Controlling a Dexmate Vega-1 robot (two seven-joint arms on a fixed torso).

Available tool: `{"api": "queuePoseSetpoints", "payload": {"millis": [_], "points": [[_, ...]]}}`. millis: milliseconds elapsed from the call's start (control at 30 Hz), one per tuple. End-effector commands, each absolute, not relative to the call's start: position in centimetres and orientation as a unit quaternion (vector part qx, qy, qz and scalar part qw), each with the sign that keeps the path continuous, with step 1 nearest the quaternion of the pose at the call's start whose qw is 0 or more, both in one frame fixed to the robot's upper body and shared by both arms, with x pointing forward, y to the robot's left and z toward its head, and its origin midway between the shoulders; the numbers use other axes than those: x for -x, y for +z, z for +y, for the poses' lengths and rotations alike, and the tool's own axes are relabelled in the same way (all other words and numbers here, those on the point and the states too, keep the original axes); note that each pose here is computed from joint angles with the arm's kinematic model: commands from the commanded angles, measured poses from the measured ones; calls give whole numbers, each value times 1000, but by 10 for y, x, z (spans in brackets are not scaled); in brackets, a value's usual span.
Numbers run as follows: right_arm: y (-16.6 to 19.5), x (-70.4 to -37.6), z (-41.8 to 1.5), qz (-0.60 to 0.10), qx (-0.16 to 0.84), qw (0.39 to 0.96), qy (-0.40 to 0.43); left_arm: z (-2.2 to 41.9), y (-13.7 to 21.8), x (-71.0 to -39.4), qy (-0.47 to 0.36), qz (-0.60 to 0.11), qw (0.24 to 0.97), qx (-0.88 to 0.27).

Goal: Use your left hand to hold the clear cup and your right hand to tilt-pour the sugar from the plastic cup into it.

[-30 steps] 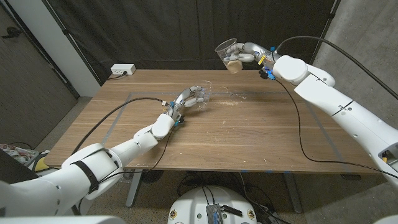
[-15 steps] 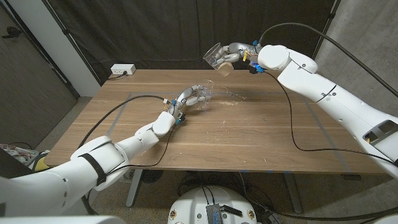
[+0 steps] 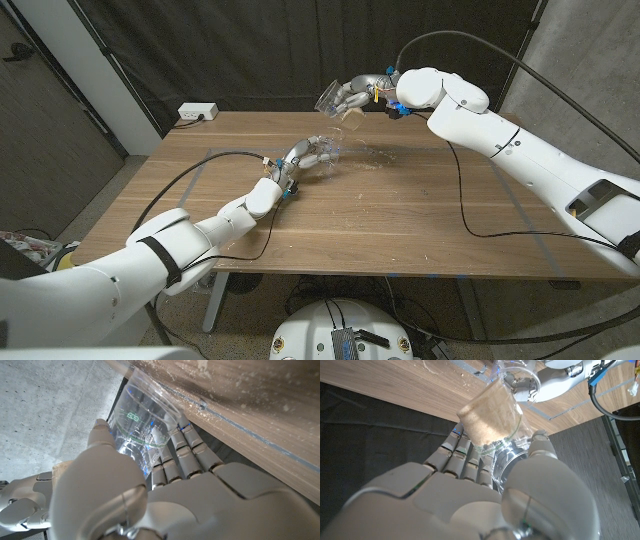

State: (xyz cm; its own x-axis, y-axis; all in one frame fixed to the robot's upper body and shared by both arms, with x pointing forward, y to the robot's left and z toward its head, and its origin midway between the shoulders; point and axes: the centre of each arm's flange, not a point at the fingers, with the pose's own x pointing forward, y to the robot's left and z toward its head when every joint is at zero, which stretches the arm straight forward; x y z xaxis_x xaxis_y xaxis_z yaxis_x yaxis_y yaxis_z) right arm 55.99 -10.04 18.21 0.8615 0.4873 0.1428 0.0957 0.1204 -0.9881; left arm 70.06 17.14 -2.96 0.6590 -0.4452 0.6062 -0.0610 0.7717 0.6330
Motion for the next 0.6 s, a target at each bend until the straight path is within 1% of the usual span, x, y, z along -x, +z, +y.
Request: {"api": "queuePoseSetpoints", "payload": {"millis": [33,200,433,600], "points": [[176,-561,-89,-218,672,692,147,182,-35,-687,-124,-427,844,-299],[174,-563,-87,-218,673,690,154,193,-41,-674,-122,-449,835,-293],[171,-564,-84,-219,675,685,161,205,-49,-665,-104,-438,842,-296],[170,-563,-80,-220,686,675,160,211,-46,-660,-94,-437,841,-306]]}}
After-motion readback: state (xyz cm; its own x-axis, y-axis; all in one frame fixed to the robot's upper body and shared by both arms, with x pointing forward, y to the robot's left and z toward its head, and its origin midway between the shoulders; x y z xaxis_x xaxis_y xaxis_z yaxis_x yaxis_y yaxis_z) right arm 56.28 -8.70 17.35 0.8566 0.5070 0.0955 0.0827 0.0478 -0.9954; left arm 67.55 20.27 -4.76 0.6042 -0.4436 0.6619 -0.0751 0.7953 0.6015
